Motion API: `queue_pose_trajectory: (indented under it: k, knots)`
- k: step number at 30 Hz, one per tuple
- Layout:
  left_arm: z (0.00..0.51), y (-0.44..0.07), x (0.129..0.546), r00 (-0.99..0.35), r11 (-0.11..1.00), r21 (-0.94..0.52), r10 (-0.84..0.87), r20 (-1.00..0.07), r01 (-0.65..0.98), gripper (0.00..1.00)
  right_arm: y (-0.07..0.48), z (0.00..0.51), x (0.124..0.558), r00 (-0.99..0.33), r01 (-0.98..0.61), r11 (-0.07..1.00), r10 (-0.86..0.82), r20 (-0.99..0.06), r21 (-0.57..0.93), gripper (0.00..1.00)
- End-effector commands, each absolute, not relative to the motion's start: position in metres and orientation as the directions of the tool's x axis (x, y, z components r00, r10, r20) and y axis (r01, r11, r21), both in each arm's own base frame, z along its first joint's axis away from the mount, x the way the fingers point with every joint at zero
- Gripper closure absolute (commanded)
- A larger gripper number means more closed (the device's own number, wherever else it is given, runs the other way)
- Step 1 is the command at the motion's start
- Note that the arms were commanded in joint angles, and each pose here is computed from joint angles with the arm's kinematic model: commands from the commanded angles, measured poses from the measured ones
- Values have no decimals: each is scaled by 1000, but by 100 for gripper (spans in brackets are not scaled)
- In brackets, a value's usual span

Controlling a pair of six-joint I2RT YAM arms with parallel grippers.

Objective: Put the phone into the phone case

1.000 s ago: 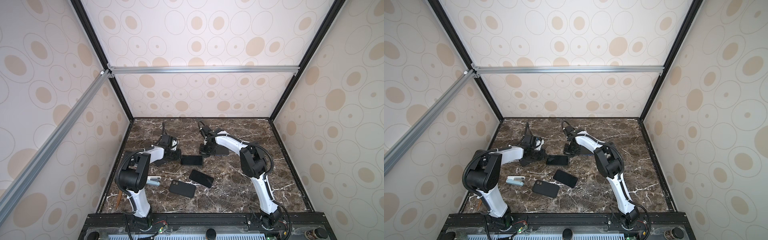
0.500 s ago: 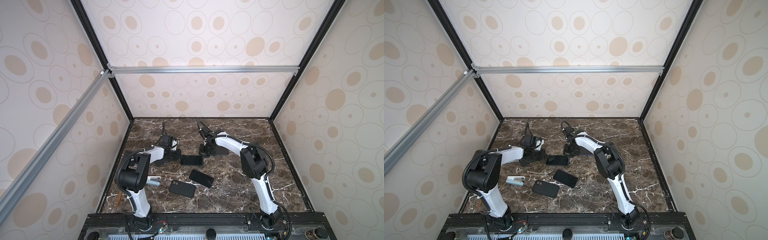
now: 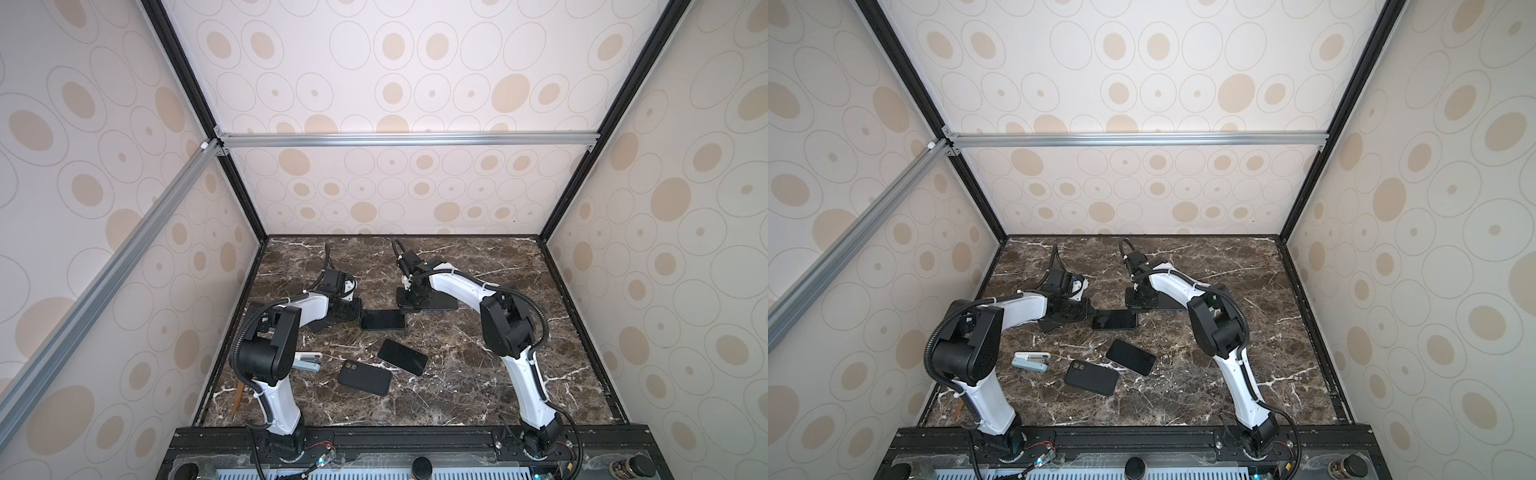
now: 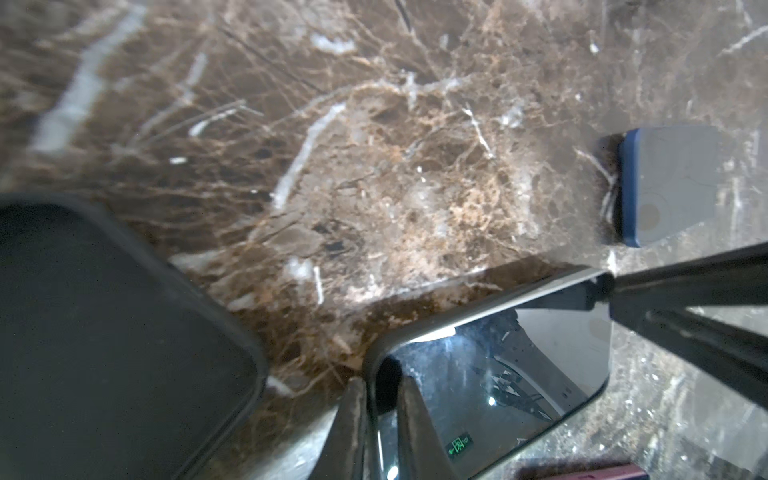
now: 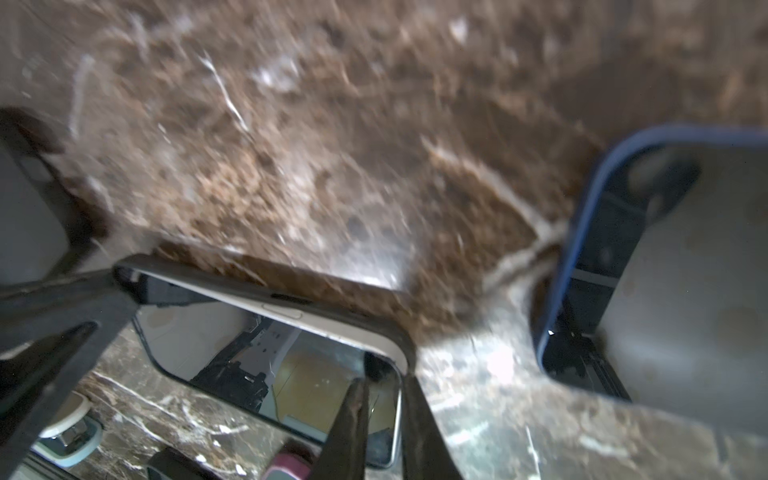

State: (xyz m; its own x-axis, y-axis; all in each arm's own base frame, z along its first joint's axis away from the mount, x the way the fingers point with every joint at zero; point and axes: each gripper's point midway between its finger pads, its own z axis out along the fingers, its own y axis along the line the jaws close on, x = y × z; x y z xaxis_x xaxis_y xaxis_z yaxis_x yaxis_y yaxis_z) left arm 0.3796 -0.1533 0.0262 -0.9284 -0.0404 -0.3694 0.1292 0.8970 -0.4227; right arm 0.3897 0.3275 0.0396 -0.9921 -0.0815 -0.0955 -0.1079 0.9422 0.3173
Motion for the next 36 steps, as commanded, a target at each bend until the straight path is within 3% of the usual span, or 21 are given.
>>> queue_pose_trajectory:
  k: [1,9,16,27,31,36]
  knots:
    - [14,-144,360,-948,921,-375,-17,-317,109,84,336,37,391,-982,-186,931,-161,-102,315,81]
    - [17,-138,362,-944,932,-349,-28,-328,93,83,323,18,389,-979,-201,943,-191,-65,267,79]
    - [21,-141,360,-946,927,-363,-30,-322,94,83,321,11,368,-984,-172,937,-176,-15,305,82]
    - [26,-150,324,-958,890,-450,-55,-283,82,83,333,26,330,-981,-178,907,-196,9,381,86]
    - [34,-146,318,-955,895,-440,-59,-291,78,83,333,33,329,-984,-167,910,-178,-6,380,86]
    - [64,-131,337,-921,929,-362,-73,-384,77,82,315,55,345,-986,-165,941,-148,-80,297,82]
